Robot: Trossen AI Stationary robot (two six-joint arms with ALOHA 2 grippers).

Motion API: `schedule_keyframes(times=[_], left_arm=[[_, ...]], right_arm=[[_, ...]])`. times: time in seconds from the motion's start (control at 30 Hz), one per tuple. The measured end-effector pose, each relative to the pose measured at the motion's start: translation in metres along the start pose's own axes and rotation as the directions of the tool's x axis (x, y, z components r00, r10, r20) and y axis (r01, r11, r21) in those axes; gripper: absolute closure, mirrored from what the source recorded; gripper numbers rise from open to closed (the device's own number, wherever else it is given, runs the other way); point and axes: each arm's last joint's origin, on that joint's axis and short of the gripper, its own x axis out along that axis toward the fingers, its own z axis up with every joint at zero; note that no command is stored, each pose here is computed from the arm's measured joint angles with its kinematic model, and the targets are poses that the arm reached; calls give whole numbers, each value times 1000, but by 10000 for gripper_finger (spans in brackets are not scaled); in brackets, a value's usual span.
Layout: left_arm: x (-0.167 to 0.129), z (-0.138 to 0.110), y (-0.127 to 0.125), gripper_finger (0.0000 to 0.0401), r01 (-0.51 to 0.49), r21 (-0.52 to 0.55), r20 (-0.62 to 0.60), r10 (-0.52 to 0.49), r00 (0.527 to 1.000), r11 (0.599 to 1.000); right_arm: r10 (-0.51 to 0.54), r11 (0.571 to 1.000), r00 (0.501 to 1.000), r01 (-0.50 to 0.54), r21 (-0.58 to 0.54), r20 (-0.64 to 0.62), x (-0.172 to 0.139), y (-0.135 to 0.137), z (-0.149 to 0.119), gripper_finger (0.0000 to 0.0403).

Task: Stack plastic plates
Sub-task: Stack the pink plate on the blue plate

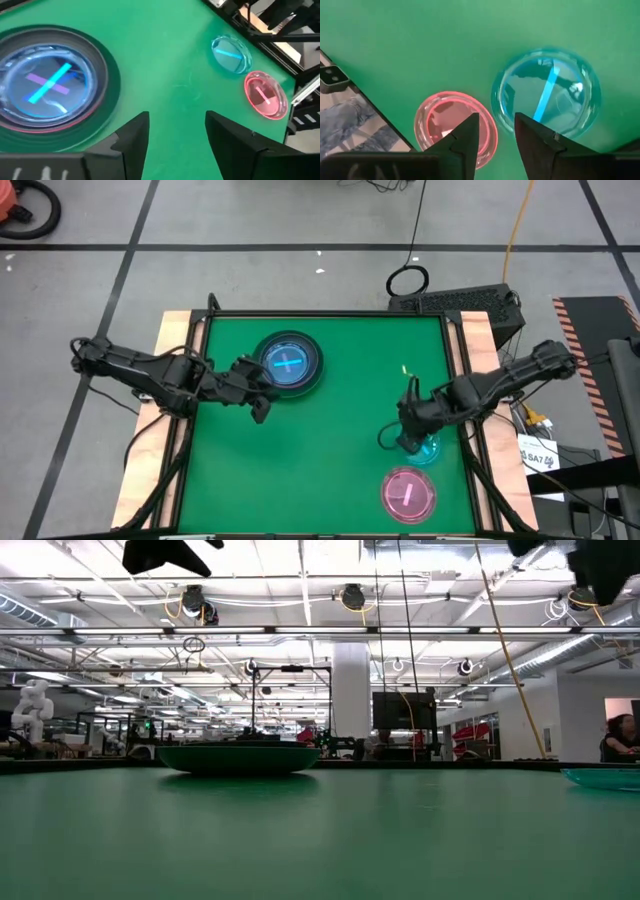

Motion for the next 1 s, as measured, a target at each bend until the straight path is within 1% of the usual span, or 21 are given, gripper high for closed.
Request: schedule_keyframes(times=[0.17, 0.33, 0.47, 0.6, 0.87, 1.0], left_arm=[[2, 0, -5, 199, 20, -7, 13, -20, 1000, 1000], [6, -3, -6, 199, 7, 8, -2, -7, 1000, 1000], [8, -6, -7, 199, -5, 22, -15, 5, 1000, 1000], [13, -8, -9, 199, -16, 37, -30, 17, 999, 999], [17, -13, -13, 199, -13, 56, -43, 15, 999, 998], [16, -15, -15, 199, -1, 64, -49, 4, 999, 998]], right_arm=[[-22, 999, 999, 23, 27, -30, 11, 3, -20, 252], [-66, 997, 997, 67, 35, -32, 23, 2, -39, 207], [-53, 997, 998, 54, 57, -21, 35, 3, -51, 186], [-28, 996, 999, 30, 88, -30, 49, 3, -63, 182], [-57, 993, 997, 63, 102, -59, 67, -5, -87, 187], [-19, 992, 997, 28, 122, -74, 79, -8, -99, 185]])
